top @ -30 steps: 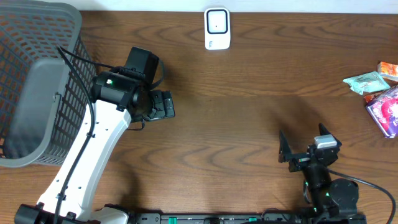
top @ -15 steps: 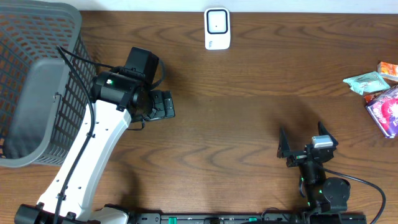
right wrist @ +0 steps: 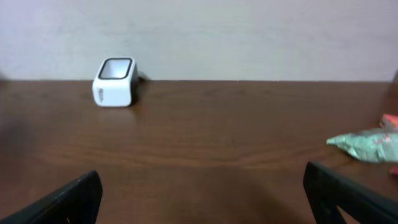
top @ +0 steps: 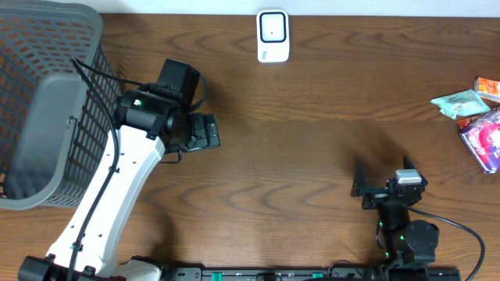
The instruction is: Scan the item barcode
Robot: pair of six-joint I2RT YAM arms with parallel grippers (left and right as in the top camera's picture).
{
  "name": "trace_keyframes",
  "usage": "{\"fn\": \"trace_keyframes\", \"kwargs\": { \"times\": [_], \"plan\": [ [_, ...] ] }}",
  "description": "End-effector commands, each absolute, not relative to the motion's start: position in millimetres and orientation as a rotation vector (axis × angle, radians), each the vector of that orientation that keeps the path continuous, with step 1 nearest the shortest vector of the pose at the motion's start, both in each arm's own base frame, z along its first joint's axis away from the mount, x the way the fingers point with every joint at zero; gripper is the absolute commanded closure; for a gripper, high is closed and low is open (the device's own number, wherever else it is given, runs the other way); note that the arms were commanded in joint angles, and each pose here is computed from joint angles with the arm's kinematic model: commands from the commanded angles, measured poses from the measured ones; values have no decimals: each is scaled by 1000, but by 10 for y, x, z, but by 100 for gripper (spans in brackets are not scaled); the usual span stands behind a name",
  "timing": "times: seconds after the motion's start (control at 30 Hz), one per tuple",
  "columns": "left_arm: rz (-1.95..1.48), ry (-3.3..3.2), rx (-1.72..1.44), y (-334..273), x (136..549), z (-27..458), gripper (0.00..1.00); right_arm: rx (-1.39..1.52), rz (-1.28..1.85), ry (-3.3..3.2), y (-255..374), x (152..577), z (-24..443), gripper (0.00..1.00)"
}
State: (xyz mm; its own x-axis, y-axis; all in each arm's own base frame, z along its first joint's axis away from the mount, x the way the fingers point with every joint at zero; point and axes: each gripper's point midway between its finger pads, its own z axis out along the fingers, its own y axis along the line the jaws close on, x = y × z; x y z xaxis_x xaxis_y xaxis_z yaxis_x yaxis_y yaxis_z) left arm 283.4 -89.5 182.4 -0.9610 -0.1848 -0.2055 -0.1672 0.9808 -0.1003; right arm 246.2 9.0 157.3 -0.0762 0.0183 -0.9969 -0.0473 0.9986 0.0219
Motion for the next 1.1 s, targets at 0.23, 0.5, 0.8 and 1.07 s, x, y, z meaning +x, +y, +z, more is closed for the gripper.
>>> {"fn": "trace_keyframes", "kwargs": {
  "times": [0.23, 0.5, 0.8, 1.07],
  "plan": [
    [-105, 2916, -251, -885, 2826, 1812, 2, 58, 48, 1648, -12, 2461, 1557, 1],
    [-105, 2916, -251, -885, 2826, 1812, 2, 37, 32, 1649, -9, 2461, 1556, 1],
    [-104, 2916, -251, -884, 2826, 1812, 2, 28, 24, 1647, -8, 2462, 1563, 1],
    [-104, 2916, -251, -884, 2826, 1812, 2, 28, 24, 1646, -8, 2462, 1564, 1]
  ]
}}
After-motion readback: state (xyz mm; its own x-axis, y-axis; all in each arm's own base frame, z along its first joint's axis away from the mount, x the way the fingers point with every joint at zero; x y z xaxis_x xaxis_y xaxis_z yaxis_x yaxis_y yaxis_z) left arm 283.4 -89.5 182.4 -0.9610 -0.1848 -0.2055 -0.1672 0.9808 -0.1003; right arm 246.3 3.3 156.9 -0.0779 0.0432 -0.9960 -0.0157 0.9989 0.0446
